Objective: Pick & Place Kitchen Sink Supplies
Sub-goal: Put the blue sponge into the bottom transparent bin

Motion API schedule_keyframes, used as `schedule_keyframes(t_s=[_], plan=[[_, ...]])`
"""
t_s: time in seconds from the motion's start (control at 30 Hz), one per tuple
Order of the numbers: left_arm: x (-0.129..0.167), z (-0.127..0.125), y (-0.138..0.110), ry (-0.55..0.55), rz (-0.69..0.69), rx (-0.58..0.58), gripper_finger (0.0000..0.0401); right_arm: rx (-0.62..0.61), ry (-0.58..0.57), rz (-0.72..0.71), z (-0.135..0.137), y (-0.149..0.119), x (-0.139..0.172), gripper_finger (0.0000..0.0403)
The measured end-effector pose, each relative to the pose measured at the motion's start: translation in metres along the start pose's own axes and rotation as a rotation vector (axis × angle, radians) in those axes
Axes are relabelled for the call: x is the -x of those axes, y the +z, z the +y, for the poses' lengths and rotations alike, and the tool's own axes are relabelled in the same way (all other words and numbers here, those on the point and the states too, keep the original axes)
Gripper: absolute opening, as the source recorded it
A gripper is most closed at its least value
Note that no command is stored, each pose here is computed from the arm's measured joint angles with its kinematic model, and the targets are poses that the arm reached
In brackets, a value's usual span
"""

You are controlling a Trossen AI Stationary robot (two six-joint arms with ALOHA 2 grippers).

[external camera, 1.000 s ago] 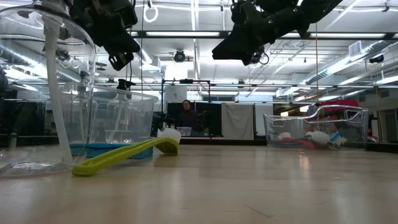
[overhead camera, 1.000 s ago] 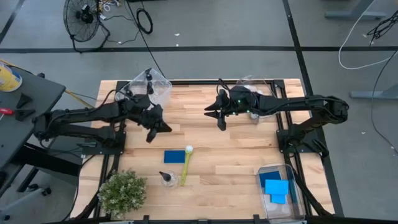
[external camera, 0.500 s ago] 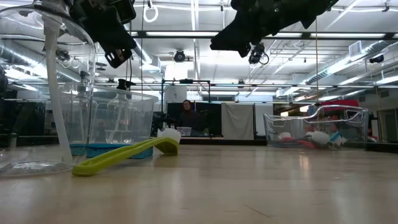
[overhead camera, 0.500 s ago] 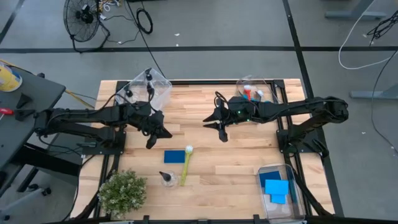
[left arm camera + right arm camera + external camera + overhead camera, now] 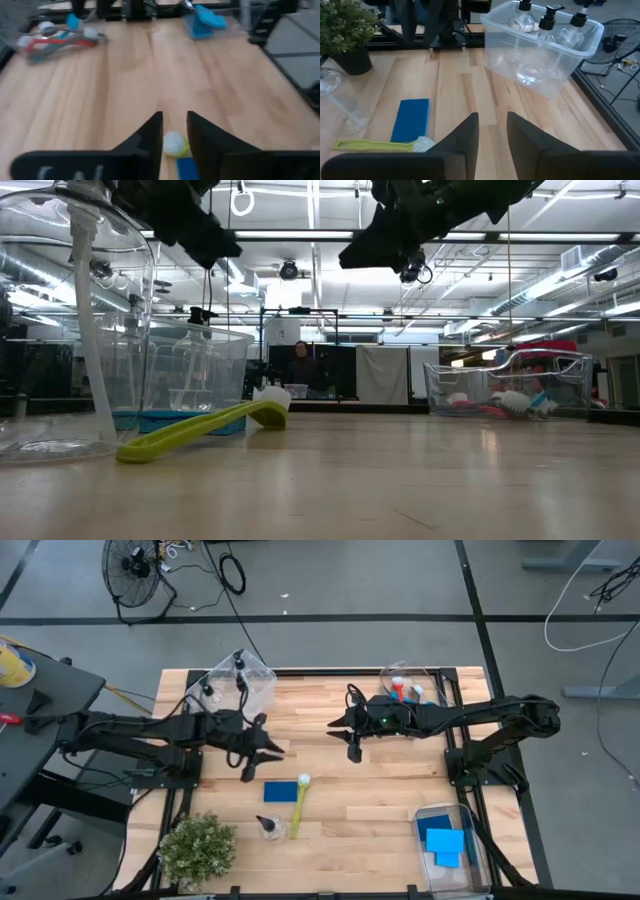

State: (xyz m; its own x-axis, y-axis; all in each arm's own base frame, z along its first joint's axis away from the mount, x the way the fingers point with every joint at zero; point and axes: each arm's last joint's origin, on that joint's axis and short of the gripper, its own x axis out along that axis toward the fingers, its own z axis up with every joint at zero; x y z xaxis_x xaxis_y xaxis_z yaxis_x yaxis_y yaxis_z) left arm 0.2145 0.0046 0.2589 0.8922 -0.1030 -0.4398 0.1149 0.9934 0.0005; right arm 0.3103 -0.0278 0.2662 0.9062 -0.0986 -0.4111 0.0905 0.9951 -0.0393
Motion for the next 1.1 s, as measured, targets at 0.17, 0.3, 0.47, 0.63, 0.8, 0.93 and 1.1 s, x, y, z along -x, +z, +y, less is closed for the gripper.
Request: schedule_keyframes(t_s=[0.17,0.3,0.47,0.63,0.8,0.93,1.1], plan=[[-0.013,0.002,0.002,0.011,-0.024,-0.059,0.0152,0.0,0.001,0.025,0.0,-0.002,0.0,0.0103],[-0.032,0.004,-0.004,-0.014,0.004,-0.061,0.0196,0.002,0.003,0.077,0.0,-0.007,0.0,0.0103],[-0.053,0.006,-0.008,-0.037,-0.022,-0.024,0.0227,0.003,0.005,0.134,0.0,-0.013,0.001,0.0103],[-0.071,0.006,-0.017,-0.107,0.016,0.04,0.0223,0.003,0.004,0.142,0.0,-0.014,0.001,0.0103],[-0.083,0.006,-0.029,-0.143,0.09,0.212,0.021,0.003,0.004,0.142,0.0,-0.014,0.001,0.0103],[-0.085,0.007,-0.03,-0.117,0.096,0.323,0.0204,0.003,0.005,0.142,0.0,-0.014,0.001,0.0103],[-0.085,0.008,-0.03,-0.076,0.094,0.419,0.0199,0.025,0.058,0.131,0.002,-0.013,0.001,0.0103]])
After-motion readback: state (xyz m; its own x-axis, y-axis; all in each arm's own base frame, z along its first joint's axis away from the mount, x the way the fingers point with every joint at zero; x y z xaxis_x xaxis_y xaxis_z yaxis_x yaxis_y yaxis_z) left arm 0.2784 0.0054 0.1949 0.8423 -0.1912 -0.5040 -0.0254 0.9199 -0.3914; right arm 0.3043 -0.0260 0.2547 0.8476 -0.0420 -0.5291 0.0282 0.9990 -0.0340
